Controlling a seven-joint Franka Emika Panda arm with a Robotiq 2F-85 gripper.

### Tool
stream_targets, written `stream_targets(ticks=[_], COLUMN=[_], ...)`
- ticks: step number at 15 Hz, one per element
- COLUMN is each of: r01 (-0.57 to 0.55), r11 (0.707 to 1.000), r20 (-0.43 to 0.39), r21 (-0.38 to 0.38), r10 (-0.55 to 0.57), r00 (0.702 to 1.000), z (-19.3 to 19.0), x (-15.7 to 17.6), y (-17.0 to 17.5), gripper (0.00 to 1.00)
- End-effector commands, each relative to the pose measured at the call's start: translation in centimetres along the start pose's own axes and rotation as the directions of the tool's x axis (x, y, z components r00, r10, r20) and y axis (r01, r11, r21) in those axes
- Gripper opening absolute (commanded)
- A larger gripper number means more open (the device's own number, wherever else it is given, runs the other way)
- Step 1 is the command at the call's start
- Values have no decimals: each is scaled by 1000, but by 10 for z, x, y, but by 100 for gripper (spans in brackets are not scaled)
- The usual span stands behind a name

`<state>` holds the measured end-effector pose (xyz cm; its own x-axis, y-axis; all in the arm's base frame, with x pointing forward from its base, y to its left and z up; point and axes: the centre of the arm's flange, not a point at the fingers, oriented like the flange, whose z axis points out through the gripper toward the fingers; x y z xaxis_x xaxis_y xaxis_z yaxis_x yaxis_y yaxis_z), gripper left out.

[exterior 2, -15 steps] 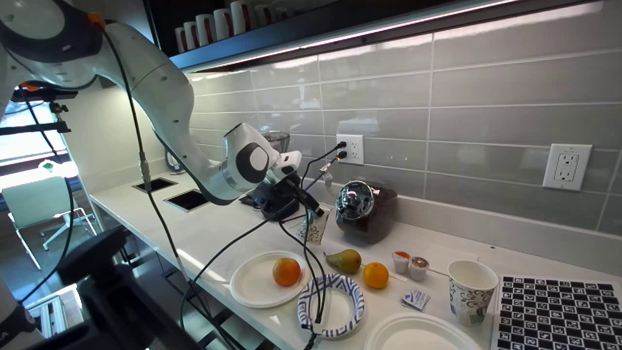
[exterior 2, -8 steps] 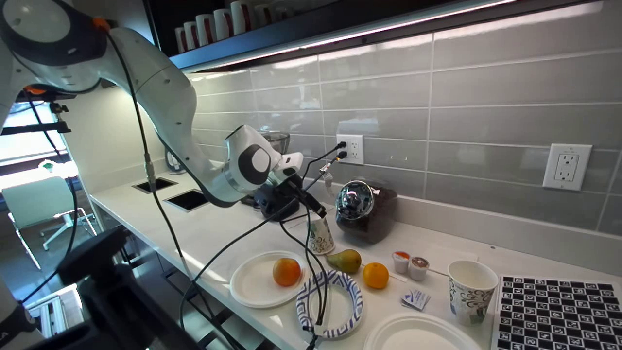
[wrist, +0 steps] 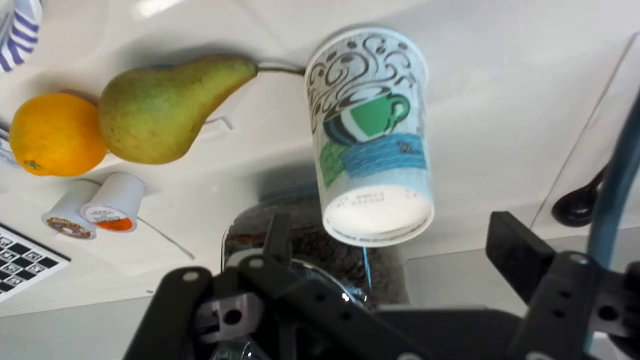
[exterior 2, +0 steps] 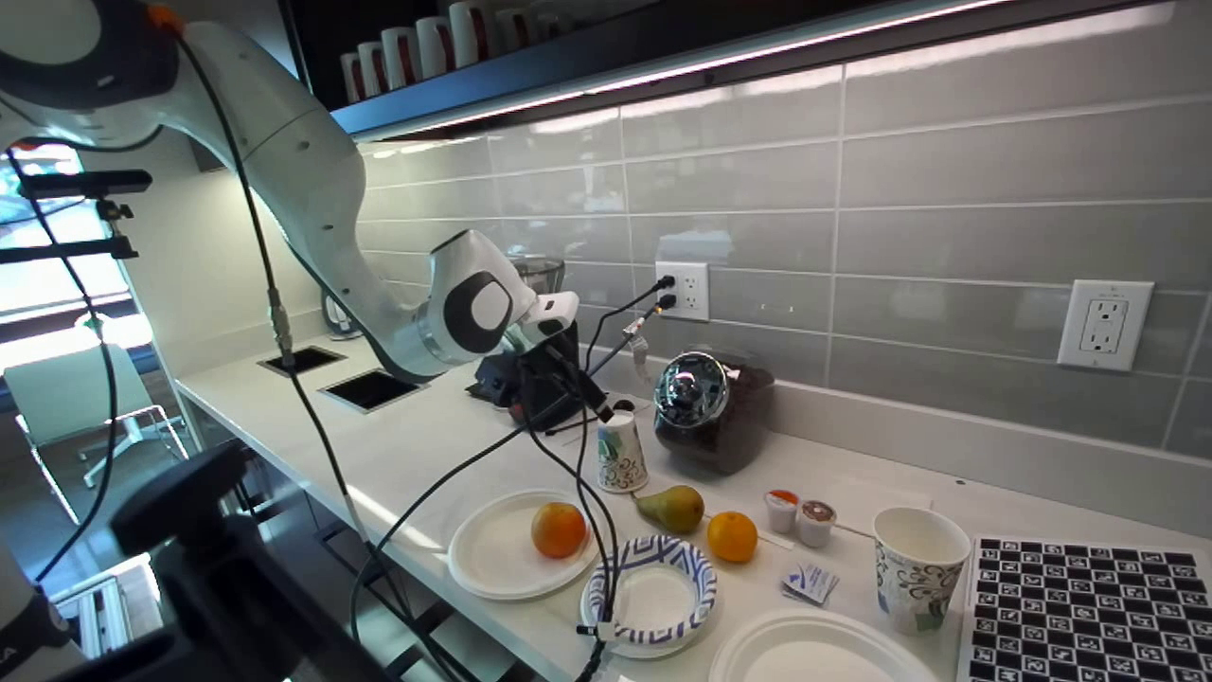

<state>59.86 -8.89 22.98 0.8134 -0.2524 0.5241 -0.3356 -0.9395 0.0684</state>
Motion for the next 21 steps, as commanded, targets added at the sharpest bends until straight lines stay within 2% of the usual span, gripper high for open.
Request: stream_targets(ticks=[1, 6, 8, 12, 15, 21], r01=[28, 27, 18, 103, 163, 174], r11=[999, 999, 996, 994, 986, 984], r20=[188, 388, 451, 562, 561, 538], r21=[30, -25, -87, -30, -21, 30], r10=[-34, -15, 24, -68, -123, -162], r00=[982, 922, 892, 824, 818, 827], z=[-40, -73, -81, -80, -65, -29], x=[0, -2, -1, -6, -15, -40], y=[15, 35, 53, 73, 78, 75], gripper=[100, 100, 100, 100, 100, 100])
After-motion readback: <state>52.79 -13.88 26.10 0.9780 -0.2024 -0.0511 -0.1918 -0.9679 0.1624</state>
